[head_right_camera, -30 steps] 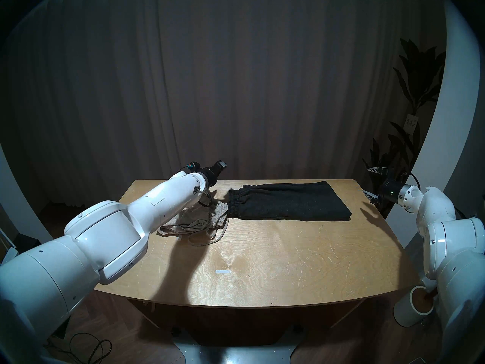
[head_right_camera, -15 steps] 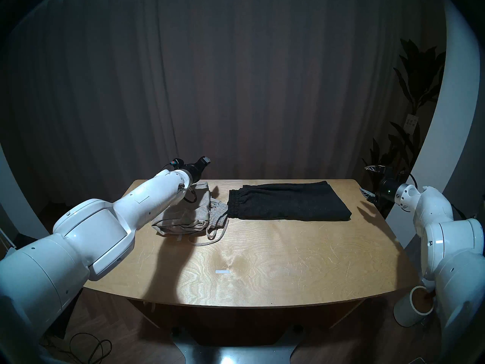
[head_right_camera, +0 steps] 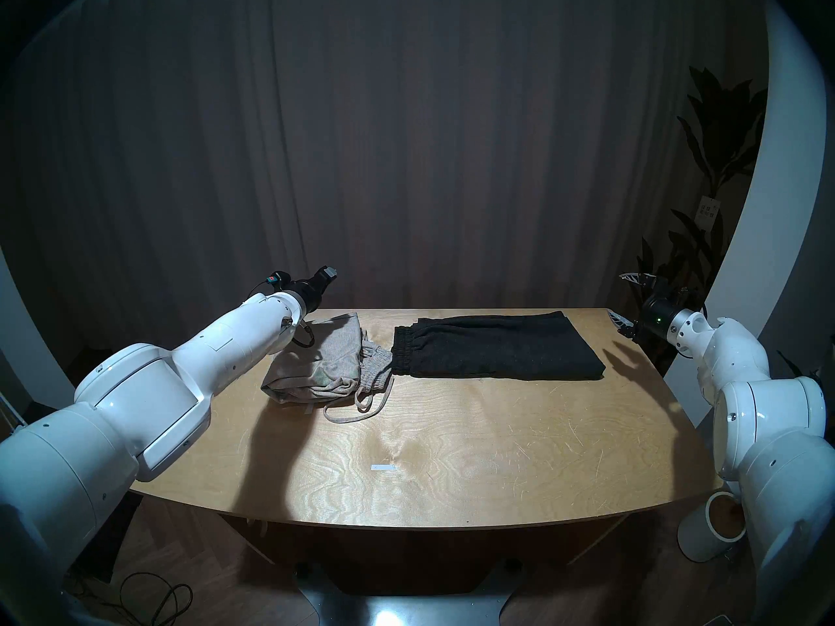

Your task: Fold pants twice and stack them

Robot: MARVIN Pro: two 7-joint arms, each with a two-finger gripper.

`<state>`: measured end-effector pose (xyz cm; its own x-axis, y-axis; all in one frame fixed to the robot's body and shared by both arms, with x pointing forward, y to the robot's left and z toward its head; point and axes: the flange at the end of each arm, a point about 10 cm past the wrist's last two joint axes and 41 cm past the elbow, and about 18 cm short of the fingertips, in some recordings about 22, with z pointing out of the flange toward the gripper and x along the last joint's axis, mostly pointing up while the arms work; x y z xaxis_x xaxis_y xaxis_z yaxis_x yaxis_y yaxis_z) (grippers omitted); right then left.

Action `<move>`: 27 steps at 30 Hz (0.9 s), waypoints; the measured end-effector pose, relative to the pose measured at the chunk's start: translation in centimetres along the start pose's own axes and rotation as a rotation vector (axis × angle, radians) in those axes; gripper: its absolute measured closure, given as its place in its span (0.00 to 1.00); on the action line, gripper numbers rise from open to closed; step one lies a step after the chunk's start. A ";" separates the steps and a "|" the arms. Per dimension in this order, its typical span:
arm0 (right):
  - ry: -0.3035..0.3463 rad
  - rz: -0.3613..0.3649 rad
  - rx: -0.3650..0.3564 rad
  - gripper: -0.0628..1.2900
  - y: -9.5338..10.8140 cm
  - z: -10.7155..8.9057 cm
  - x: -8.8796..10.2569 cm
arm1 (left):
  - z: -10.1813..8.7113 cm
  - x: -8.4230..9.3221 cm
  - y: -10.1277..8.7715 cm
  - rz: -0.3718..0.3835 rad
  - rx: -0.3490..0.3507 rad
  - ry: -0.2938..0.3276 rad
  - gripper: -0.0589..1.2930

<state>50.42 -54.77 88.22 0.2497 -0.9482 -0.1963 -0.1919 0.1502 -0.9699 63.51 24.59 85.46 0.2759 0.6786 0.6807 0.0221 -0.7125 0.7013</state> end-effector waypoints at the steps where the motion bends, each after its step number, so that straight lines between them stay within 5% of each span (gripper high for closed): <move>1: 0.002 0.004 0.000 0.03 0.1 -0.1 0.0 | -0.1 0.2 -0.1 0.001 -0.003 0.003 0.03; 27: 0.052 0.072 -0.032 0.03 4.5 -2.8 1.3 | -2.0 1.6 -4.0 0.002 -0.040 0.024 0.03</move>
<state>47.23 -56.13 83.95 0.1851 -0.9484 -0.2573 -0.2378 0.2108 -0.9482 61.98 28.87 84.18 0.2524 0.6817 0.6867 -0.0167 -0.7065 0.7075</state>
